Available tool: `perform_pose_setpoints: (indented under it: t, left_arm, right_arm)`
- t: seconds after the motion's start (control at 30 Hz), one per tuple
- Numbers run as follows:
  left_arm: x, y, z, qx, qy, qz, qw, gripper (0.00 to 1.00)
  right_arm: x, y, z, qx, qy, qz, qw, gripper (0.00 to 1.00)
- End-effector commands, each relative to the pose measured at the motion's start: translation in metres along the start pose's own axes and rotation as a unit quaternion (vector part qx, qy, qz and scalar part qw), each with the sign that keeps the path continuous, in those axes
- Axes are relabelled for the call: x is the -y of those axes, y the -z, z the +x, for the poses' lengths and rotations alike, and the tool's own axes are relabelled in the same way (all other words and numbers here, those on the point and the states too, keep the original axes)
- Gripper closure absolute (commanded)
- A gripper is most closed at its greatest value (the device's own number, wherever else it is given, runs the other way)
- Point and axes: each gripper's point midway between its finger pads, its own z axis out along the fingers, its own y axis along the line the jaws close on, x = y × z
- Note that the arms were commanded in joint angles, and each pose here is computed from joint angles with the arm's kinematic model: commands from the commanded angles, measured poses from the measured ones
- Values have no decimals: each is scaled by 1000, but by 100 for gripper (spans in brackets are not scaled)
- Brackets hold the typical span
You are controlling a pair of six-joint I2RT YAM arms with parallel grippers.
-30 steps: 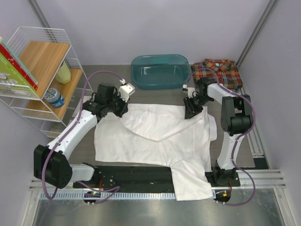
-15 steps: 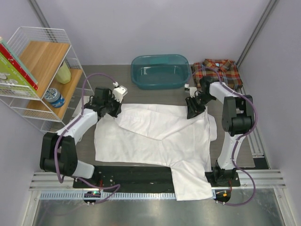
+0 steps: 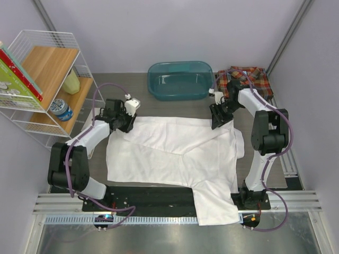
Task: Fold and stack the long sleeve shirts
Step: Fold the shirt
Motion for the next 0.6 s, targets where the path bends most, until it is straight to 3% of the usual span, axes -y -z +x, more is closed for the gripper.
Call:
perform_pose_setpoints:
  t: [0.0,0.1,0.37,0.57]
  left_arm:
    - [-34,7,23,-60,20,-74,995,54]
    - [-63,23,26,-59,34,-118,991,40]
    - [-59,38,9,-36,-6,-84,996,38]
    - [-34,17,3,-70,-63,28,995,41]
  right_arm:
    - [-2,29,-7,16,29,34,999,52]
    - [1,34,0,7,36,53,998,52]
    - [2,38,18,-8,41,76,996,53]
    - [26,15,23,-25,34,108,993,54]
